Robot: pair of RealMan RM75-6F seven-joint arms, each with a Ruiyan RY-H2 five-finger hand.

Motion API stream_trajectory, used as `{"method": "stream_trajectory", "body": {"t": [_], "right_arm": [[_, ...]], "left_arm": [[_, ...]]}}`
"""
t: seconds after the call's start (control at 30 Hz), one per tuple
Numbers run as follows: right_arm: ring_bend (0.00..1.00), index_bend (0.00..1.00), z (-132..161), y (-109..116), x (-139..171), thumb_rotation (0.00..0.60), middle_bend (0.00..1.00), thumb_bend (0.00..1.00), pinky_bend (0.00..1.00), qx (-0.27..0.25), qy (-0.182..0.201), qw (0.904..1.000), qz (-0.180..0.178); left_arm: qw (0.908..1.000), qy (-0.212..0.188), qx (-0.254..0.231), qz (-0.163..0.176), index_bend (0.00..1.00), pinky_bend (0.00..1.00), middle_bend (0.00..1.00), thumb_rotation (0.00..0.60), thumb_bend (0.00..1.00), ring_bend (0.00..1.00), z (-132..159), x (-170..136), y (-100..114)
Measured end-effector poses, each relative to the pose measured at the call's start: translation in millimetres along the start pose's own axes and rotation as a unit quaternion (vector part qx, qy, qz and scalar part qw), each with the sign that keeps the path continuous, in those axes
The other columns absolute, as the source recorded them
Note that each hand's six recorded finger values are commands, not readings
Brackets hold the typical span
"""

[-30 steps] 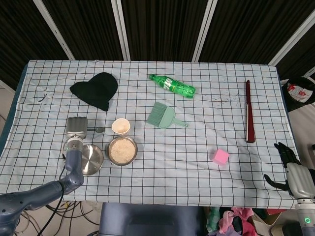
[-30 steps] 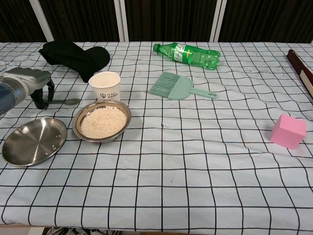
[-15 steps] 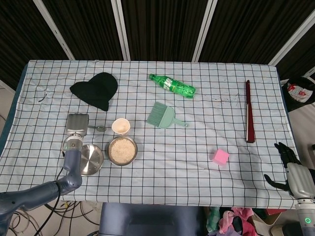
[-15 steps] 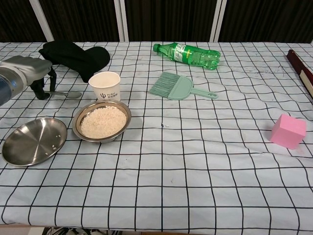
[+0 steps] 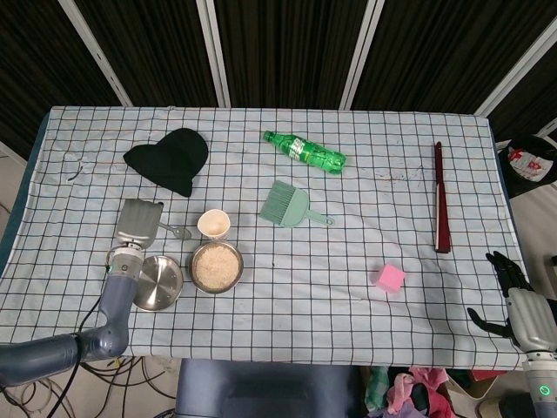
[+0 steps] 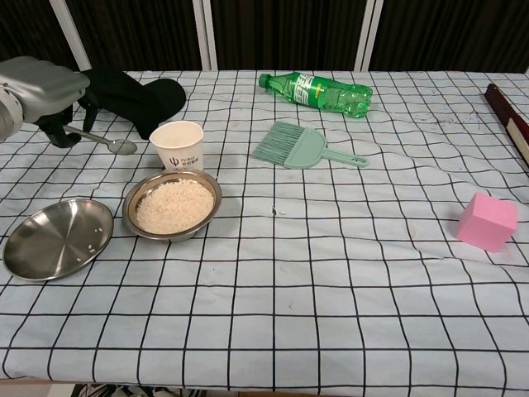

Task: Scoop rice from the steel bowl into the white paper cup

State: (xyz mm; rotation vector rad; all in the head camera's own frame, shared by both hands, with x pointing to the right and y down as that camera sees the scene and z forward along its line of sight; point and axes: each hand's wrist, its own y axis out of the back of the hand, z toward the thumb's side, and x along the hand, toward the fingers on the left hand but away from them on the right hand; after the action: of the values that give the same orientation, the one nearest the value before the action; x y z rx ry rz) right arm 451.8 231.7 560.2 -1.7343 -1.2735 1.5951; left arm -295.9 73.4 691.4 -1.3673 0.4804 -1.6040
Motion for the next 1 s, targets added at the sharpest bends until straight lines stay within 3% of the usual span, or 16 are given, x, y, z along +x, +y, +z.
{"method": "stream_trajectory", "body": {"t": [0.17,0.3,0.43,1.0], "right_arm": [[0.00,0.00,-0.4,0.2,-0.1,0.600,0.00,0.22,0.21,-0.003,-0.002,1.0000,-0.001],[0.00,0.00,-0.8,1.5,-0.4,0.600,0.00,0.22,0.21,-0.006,-0.004,1.0000,-0.003],[0.00,0.00,-0.7,1.6,-0.5,0.600,0.00,0.22,0.21,-0.009,-0.004,0.9999,-0.003],[0.00,0.00,-1.1,2.0,-1.1,0.600,0.00,0.22,0.21,-0.023,-0.007,0.9997,0.000]], "left_arm": [[0.9973,-0.040,0.045,0.042,0.75,1.00,1.00,0.600,0.48,1.00,11.3,-15.8,22.4],[0.9881,-0.073,0.108,0.082,0.75,1.00,1.00,0.600,0.49,1.00,24.0,-25.8,37.9],[0.9792,-0.092,0.151,0.099,0.75,1.00,1.00,0.600,0.49,1.00,35.7,-30.8,44.1],[0.9600,-0.089,0.255,0.074,0.76,1.00,1.00,0.600,0.49,1.00,73.5,-29.4,34.9]]}}
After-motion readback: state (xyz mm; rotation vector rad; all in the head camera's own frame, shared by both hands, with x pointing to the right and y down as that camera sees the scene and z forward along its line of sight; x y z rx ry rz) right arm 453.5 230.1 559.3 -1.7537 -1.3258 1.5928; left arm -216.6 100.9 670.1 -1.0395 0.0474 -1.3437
